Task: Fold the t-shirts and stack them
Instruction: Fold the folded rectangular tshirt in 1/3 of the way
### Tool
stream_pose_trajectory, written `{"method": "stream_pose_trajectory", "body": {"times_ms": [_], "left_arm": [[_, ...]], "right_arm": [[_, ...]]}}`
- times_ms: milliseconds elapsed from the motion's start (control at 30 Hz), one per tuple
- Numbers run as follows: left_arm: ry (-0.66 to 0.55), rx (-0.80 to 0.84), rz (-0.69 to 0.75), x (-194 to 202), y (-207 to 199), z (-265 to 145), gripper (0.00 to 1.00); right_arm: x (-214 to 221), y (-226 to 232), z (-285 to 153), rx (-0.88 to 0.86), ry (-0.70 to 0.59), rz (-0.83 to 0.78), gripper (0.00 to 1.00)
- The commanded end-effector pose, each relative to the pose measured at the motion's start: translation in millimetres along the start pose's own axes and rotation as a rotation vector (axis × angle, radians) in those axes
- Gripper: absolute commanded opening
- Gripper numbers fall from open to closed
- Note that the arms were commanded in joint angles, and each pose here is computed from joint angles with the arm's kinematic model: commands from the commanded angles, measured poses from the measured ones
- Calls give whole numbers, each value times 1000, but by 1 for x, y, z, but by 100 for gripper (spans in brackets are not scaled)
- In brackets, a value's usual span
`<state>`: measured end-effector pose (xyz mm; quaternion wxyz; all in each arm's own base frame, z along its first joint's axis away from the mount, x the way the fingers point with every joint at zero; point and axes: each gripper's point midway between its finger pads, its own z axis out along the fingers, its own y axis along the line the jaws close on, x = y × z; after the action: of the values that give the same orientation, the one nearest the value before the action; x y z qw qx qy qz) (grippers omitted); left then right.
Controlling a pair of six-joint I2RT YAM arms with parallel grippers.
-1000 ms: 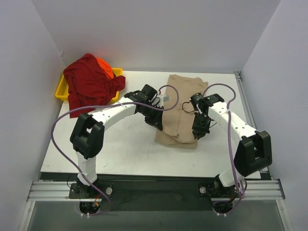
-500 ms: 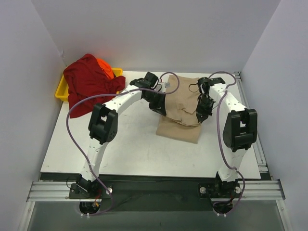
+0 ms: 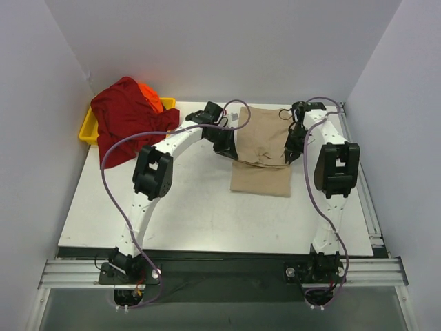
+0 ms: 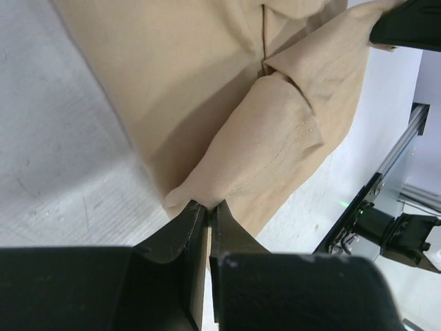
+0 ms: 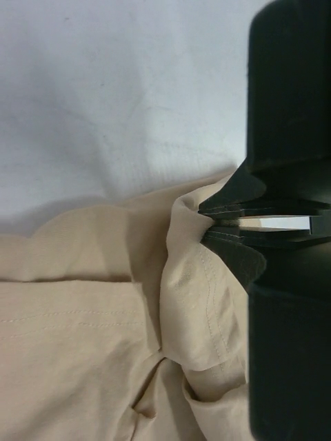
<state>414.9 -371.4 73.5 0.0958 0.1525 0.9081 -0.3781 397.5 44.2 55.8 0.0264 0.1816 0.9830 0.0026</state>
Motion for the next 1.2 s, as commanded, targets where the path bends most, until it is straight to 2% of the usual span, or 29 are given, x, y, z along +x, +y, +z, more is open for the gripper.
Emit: {"method": "stream_pose_trajectory", "body": {"times_ms": [0, 133, 167, 267, 300, 367, 400, 500, 600, 633, 667, 733, 833, 867, 1000, 1167], "left_arm": [[-90, 65, 32, -31, -19, -5, 0], [-109, 63, 8, -40, -12, 5, 0], [-122, 63, -3, -44, -13, 5, 10], [-166, 65, -24, -55, -13, 6, 24], [-196, 67, -19, -63, -15, 4, 35], [-244, 59, -14, -74, -20, -4, 48], [-265, 57, -6, -78, -23, -7, 50], [-324, 30, 27, -85, -29, -25, 53], [-372, 31, 85, -84, -47, -42, 54], [-343, 14, 76, -68, -39, -36, 55], [-353, 27, 121, -63, -57, -43, 54], [-346, 19, 153, -44, -63, -44, 54], [-316, 43, 215, -17, -82, -31, 55], [-286, 49, 225, -1, -85, -24, 55], [-176, -19, 231, 36, -72, -7, 55], [-186, -114, 204, 58, -49, -15, 54]], "right_arm": [[-6, -1, -6, -11, 15, -18, 0], [-15, -2, -1, -27, 22, 12, 0], [-19, 0, -3, -37, 10, 18, 0], [-30, 4, -5, -69, -3, 44, 1], [-35, 6, -6, -84, -8, 63, 15], [-43, 11, -14, -135, -19, 92, 32], [-51, 15, -23, -159, -49, 96, 41], [-61, 21, -42, -191, -105, 96, 48], [-63, 23, -64, -221, -156, 85, 49], [-57, 23, -63, -220, -148, 80, 49], [-53, 24, -65, -222, -149, 64, 48], [-37, 28, -67, -221, -152, 30, 48], [-19, 39, -68, -239, -156, -10, 48], [-6, 37, -56, -225, -118, -12, 48], [19, 33, -37, -198, -53, 2, 48], [43, 10, -27, -157, -47, -3, 48]]}}
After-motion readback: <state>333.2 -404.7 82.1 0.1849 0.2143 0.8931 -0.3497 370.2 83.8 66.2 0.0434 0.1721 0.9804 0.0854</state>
